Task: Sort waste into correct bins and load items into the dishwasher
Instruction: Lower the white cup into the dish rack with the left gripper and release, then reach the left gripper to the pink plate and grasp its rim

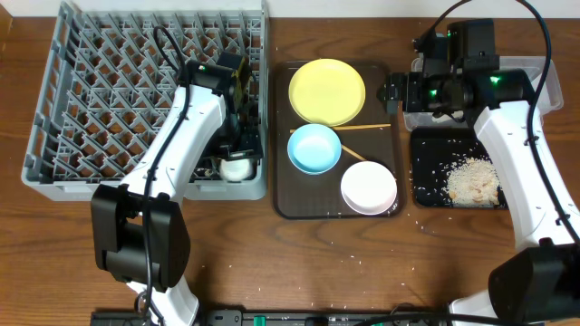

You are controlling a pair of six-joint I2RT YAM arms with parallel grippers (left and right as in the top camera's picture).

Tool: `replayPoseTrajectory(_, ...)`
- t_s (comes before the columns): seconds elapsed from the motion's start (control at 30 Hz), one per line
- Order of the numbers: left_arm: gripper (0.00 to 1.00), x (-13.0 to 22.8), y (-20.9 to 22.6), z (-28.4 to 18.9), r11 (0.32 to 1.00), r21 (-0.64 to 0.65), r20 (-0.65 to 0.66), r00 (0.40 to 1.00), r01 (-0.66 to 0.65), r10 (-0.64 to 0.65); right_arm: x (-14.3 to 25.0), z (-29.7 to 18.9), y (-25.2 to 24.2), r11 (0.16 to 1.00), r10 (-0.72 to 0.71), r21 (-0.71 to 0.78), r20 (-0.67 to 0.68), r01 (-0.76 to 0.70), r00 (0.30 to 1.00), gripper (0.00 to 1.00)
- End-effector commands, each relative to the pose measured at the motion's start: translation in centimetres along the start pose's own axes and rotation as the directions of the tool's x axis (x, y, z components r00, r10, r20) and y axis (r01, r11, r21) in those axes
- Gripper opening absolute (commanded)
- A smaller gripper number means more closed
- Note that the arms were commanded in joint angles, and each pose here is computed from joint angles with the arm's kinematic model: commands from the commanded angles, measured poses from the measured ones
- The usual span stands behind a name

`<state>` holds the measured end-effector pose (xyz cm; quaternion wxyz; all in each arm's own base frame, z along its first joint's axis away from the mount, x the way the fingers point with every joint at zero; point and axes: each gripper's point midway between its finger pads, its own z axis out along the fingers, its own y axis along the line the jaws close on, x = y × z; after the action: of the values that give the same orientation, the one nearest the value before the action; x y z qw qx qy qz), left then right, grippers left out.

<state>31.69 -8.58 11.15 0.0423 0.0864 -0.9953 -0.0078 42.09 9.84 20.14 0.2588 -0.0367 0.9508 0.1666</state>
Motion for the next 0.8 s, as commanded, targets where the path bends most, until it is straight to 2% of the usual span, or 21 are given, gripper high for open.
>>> replayPoseTrajectory(0.0, 0.85, -0.6, -0.1, -1.1, 1.0, 0.017, 0.041, 0.999, -0.001, 0.0, 0.0, -0.2, 0.3, 1.0, -0.009, -0.001, 0.003, 0.009, 1.0, 0.99)
replayPoseTrajectory(0.2, 0.83, -2.7, -1.3, -4.3, 0.997, 0.068, 0.147, 0.989, -0.021, 0.011, 0.0, -0.2, 0.3, 1.0, -0.009, -0.001, 0.004, 0.009, 1.0, 0.99)
replayPoseTrajectory(0.4, 0.8, -2.4, -5.6, -8.0, 0.954, 0.217, 0.238, 0.959, -0.206, 0.153, -0.9, -0.5, 0.2, 1.0, 0.005, -0.002, 0.038, -0.005, 0.999, 0.98)
replayPoseTrajectory(0.67, 0.8, 0.3, -10.7, -4.8, 0.921, 0.211, 0.198, 0.937, -0.328, 0.288, -1.6, -2.7, -1.8, 0.996, 0.09, 0.02, 0.089, -0.092, 0.992, 0.98)
replayPoseTrajectory(0.77, 0.77, 1.4, -12.4, -3.2, 0.922, 0.209, 0.166, 0.941, -0.325, 0.294, -1.2, -2.8, -2.5, 0.993, 0.108, 0.032, 0.073, -0.111, 0.991, 0.98)
